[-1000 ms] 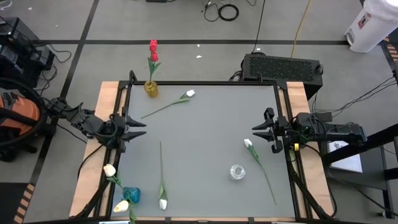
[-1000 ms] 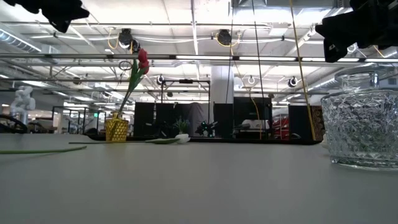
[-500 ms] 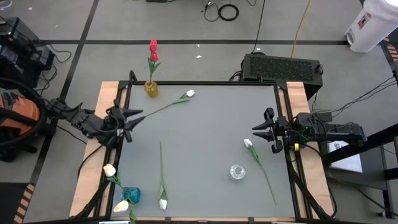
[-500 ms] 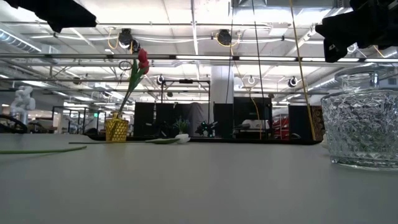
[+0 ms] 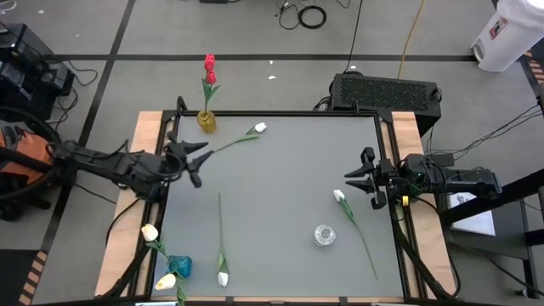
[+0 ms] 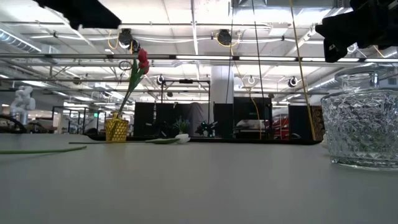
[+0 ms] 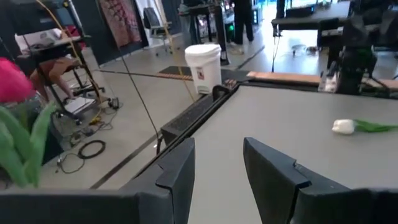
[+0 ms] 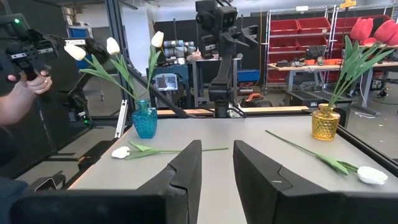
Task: Sort flowers into vase by color
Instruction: Put the top white tulip into the transparent vase
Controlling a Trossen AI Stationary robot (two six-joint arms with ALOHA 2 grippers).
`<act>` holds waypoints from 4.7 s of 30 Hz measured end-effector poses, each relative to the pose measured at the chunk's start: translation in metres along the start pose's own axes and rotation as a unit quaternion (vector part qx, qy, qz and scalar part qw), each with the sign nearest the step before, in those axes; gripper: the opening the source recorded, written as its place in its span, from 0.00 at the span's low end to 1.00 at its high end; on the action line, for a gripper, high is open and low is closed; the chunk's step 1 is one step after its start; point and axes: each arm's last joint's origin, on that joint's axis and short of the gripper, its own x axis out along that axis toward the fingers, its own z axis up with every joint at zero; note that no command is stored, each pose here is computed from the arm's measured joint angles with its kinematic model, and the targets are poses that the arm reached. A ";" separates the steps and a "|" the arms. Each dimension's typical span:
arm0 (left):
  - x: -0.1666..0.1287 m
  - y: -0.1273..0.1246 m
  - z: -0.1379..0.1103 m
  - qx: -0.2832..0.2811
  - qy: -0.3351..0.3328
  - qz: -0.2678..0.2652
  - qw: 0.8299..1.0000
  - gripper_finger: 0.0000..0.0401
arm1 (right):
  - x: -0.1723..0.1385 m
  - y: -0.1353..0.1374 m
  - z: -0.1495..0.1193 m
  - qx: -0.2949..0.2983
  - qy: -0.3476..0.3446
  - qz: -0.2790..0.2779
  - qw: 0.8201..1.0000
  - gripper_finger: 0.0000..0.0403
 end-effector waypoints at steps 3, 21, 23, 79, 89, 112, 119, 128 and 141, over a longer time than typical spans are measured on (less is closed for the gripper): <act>0.012 -0.003 -0.002 0.009 0.014 0.010 1.000 0.36 | 0.000 0.000 0.000 0.000 0.000 0.000 1.000 0.21; 0.081 0.006 -0.030 0.030 0.124 0.065 0.990 0.36 | 0.000 0.000 0.000 0.000 -0.001 0.000 1.000 0.21; 0.090 0.007 -0.033 0.025 0.128 0.065 0.989 0.36 | 0.000 0.000 0.000 0.000 -0.001 0.000 1.000 0.21; 0.143 0.041 -0.088 -0.068 0.276 0.033 0.958 0.36 | 0.000 0.000 0.000 0.000 0.000 0.000 1.000 0.21; 0.181 0.042 -0.102 -0.036 0.356 0.026 0.933 0.36 | 0.000 0.000 0.000 0.000 0.000 0.000 1.000 0.21; 0.202 0.051 -0.085 -0.075 0.416 0.097 0.901 0.36 | 0.000 0.000 0.000 0.000 0.000 0.000 1.000 0.21; 0.207 0.045 -0.080 -0.088 0.385 0.078 0.916 0.36 | 0.000 0.000 0.000 0.000 0.000 0.000 1.000 0.21; 0.210 0.046 -0.076 -0.140 0.351 0.115 0.919 0.36 | 0.000 0.000 0.000 0.000 0.000 0.000 1.000 0.21; 0.201 0.044 -0.085 -0.156 0.405 0.142 0.890 0.36 | 0.000 0.000 0.000 0.000 0.000 0.000 1.000 0.21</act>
